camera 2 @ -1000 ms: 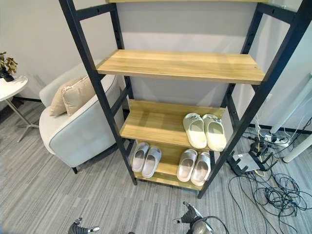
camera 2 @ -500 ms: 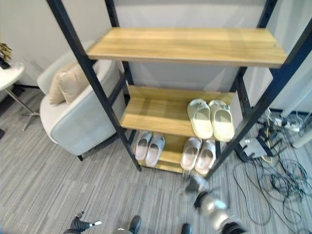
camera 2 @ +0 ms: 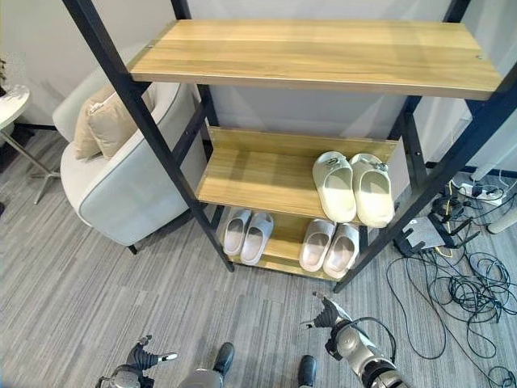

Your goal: Arrange the slippers neatly on the shoe rack.

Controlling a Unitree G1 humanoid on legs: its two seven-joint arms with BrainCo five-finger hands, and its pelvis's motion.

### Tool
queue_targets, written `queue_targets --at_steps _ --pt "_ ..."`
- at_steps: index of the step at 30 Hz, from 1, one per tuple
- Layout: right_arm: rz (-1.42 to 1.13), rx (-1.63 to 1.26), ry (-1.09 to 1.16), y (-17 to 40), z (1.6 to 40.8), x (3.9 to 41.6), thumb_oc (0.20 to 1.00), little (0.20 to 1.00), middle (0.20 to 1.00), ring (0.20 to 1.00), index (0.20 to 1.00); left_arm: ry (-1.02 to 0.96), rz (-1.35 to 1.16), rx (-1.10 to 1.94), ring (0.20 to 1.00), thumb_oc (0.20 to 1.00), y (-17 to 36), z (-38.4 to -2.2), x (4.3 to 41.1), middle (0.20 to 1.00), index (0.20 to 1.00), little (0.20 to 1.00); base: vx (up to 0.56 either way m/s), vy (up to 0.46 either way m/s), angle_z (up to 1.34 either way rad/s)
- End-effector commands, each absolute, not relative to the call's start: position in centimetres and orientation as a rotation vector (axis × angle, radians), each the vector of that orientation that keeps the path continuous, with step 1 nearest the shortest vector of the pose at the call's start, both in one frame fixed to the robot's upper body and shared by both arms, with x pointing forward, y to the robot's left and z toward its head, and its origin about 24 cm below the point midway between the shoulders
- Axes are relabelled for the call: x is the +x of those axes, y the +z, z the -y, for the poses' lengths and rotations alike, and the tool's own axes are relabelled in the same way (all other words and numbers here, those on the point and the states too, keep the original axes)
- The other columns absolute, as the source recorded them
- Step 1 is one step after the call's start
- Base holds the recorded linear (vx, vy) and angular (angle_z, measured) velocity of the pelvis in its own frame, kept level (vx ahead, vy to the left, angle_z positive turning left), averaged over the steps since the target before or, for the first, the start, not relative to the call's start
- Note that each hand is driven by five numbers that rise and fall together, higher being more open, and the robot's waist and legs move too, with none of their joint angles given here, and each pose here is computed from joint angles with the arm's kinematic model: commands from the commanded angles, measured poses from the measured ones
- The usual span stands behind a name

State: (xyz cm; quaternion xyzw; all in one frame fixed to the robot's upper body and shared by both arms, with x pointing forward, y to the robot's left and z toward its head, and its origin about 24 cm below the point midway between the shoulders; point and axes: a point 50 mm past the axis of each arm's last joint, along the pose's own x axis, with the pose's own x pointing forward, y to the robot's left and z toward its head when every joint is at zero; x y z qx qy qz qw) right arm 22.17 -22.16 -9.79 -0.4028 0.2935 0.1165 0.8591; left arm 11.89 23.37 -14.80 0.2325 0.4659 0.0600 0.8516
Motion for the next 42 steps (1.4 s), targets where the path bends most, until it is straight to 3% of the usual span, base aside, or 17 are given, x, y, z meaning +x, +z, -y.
queue_targets --at_steps 1,20,42 --pt "-0.517 -0.815 0.212 -8.4 21.7 23.8 1.0 1.0 1.0 1.0 1.0 0.092 -0.955 0.537 1.0 1.0 -14.5 -23.9 12.8 1.0 1.0 1.0 0.0 0.004 0.06" --pt "-0.165 -0.901 0.163 -1.5 20.7 29.6 1.0 1.0 1.0 1.0 1.0 0.125 -0.934 0.505 1.0 1.0 -14.4 -23.8 12.7 1.0 1.0 1.0 0.0 0.0 0.0" --pt "0.154 -0.883 0.035 5.8 20.8 32.2 1.0 1.0 1.0 1.0 1.0 0.119 -0.908 0.479 1.0 1.0 -14.4 -23.1 12.8 1.0 1.0 1.0 0.0 0.0 -0.02"
